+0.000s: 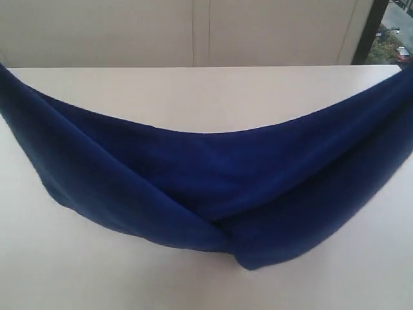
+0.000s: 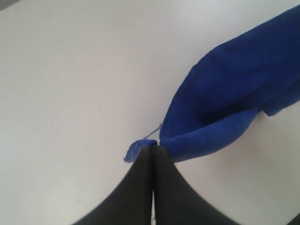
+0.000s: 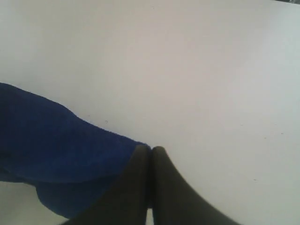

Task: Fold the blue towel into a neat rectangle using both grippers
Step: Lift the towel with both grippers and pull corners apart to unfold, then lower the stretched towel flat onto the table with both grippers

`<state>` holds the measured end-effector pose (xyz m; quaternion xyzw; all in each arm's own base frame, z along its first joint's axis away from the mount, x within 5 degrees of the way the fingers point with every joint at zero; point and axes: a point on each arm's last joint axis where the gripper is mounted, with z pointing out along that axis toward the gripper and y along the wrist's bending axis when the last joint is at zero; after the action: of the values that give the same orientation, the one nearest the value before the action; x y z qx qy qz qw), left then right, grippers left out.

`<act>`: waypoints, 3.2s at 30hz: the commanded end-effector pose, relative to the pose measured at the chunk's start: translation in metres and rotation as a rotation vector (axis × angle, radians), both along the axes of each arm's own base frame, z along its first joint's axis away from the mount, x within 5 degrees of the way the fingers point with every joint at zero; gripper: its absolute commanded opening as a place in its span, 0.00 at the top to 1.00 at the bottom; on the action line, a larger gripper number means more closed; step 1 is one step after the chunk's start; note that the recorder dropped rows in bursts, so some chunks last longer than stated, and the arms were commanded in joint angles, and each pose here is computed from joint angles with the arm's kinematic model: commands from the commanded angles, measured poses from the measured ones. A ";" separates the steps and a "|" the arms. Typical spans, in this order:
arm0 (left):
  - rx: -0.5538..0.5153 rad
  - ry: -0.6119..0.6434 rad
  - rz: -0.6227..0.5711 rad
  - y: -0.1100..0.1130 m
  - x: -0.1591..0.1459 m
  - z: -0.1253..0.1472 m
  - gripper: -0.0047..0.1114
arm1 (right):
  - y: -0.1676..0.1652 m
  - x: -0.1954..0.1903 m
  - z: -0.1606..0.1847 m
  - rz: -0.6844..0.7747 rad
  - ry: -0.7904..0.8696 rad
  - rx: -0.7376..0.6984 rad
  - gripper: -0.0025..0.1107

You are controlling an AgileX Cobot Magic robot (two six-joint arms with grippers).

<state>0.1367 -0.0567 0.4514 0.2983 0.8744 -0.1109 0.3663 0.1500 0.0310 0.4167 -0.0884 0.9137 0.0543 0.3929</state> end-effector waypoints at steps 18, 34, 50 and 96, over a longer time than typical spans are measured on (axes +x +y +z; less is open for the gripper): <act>0.038 0.121 0.251 0.022 -0.029 -0.048 0.96 | -0.013 0.008 -0.021 -0.122 -0.084 -0.077 0.98; 0.023 0.055 0.370 -0.011 0.154 -0.206 0.96 | 0.009 0.178 -0.166 -0.131 0.029 -0.218 0.98; -0.066 -0.075 0.575 0.025 0.217 -0.276 0.96 | -0.031 0.248 -0.219 -0.248 0.057 -0.162 0.98; -0.033 -0.141 0.538 0.022 0.258 -0.305 0.45 | -0.054 0.280 -0.251 -0.299 0.053 -0.120 0.59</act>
<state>0.3948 -0.0361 0.1383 0.0576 0.8938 -0.0035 0.4447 0.4331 -0.0179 0.1631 0.0165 0.9240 -0.0465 0.3793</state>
